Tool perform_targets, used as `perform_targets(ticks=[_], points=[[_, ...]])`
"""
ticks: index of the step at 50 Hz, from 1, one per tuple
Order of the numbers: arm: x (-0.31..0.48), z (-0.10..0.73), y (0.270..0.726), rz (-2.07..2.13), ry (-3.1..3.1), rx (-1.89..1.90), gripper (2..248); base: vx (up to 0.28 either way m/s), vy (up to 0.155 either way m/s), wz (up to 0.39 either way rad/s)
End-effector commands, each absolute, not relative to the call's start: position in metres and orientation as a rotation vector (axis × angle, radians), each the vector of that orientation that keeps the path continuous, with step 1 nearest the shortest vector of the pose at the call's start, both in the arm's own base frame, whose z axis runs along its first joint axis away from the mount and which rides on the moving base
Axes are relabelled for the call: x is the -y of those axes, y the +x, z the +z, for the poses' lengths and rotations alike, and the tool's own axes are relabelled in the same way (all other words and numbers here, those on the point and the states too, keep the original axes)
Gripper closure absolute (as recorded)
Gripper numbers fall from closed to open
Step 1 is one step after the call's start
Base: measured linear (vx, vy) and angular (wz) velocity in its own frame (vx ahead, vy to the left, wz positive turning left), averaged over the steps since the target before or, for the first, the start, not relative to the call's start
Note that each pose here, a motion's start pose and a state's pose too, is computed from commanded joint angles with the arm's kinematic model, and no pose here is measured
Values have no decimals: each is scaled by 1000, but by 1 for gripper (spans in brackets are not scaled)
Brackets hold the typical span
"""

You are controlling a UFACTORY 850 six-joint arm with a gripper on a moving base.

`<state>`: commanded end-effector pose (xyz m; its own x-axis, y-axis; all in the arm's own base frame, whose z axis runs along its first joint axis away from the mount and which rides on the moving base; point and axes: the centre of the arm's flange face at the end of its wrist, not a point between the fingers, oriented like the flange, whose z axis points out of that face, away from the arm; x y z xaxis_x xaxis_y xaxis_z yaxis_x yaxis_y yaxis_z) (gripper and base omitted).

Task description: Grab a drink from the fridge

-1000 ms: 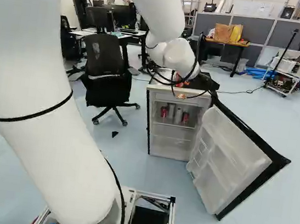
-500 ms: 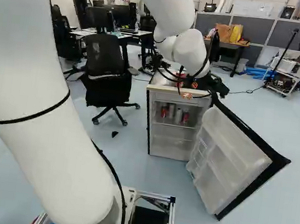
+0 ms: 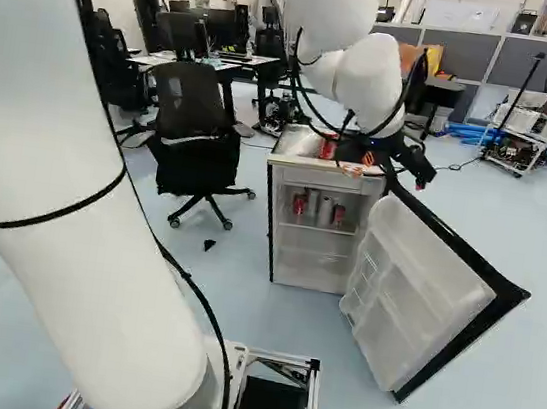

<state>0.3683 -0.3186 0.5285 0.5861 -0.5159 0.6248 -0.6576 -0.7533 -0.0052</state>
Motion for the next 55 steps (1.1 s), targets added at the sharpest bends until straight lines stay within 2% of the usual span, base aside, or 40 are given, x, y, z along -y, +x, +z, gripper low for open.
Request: perform_targets(ticks=[32,55], points=[[364,527,359,691,2649,1183,3,0,0,0],[407,526,362,677,2612,1250,3,0,0,0]])
